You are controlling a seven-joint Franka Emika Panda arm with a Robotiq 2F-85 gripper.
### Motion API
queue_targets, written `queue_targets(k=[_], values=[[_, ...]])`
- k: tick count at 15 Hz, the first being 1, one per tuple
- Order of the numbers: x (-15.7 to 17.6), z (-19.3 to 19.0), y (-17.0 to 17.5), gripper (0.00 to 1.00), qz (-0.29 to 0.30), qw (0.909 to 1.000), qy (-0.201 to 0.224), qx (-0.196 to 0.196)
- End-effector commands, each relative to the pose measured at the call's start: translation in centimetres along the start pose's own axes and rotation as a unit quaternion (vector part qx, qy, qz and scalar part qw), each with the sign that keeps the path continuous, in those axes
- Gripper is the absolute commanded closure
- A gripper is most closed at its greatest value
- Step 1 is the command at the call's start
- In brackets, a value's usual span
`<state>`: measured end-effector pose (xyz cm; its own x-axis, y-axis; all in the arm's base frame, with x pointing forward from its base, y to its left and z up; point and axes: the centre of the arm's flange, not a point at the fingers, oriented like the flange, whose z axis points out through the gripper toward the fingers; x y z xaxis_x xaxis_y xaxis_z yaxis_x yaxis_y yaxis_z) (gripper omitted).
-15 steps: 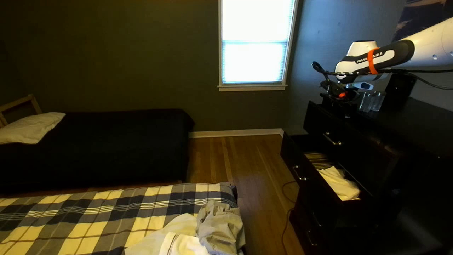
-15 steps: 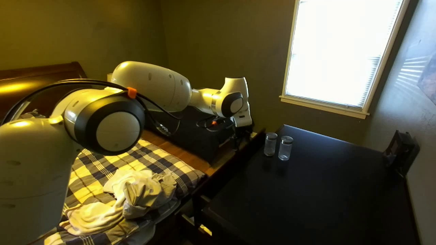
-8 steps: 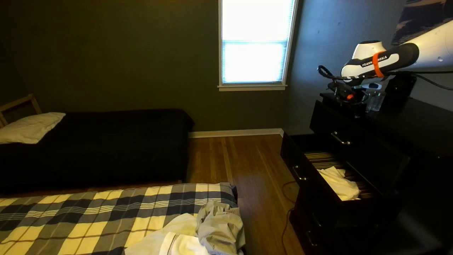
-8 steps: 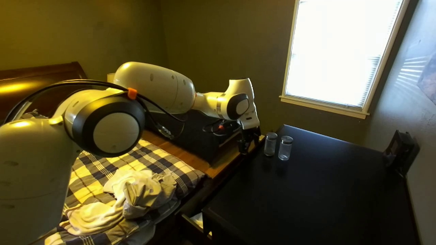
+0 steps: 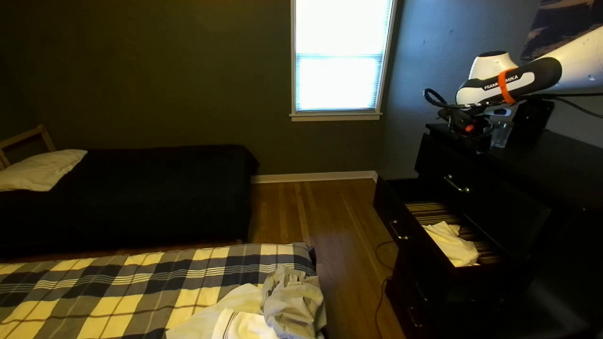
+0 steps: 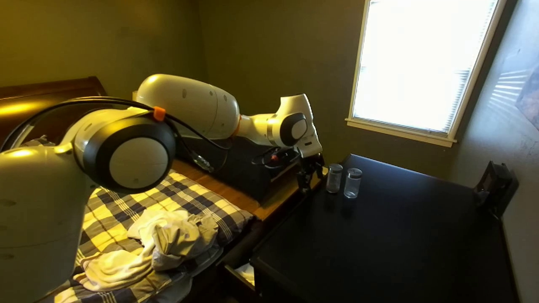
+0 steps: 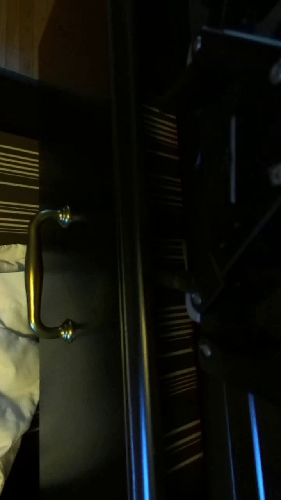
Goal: Remove the glass container from the top drawer, put it on the table and close the top drawer
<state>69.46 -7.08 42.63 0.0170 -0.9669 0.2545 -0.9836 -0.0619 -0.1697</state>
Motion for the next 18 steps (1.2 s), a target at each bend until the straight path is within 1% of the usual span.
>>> queue_targets(k=[1,4,6,10,11,13,15,18], values=[[-1.6,-3.5,1.7,0.0,-0.028,0.9996,0.003,0.005],[-3.1,-4.3,1.8,0.0,-0.031,0.9989,-0.034,-0.014],[-3.9,-3.7,1.9,0.0,-0.018,0.998,-0.051,-0.031],[-5.4,-0.8,2.3,0.0,0.005,0.9944,-0.089,-0.057],[-5.5,-0.1,2.5,0.0,0.011,0.9939,-0.093,-0.059],[-5.3,1.2,2.6,0.0,0.024,0.9939,-0.088,-0.062],[-4.9,2.3,2.7,0.0,0.035,0.9946,-0.073,-0.065],[-3.9,3.2,2.8,0.0,0.047,0.9947,-0.062,-0.068]])
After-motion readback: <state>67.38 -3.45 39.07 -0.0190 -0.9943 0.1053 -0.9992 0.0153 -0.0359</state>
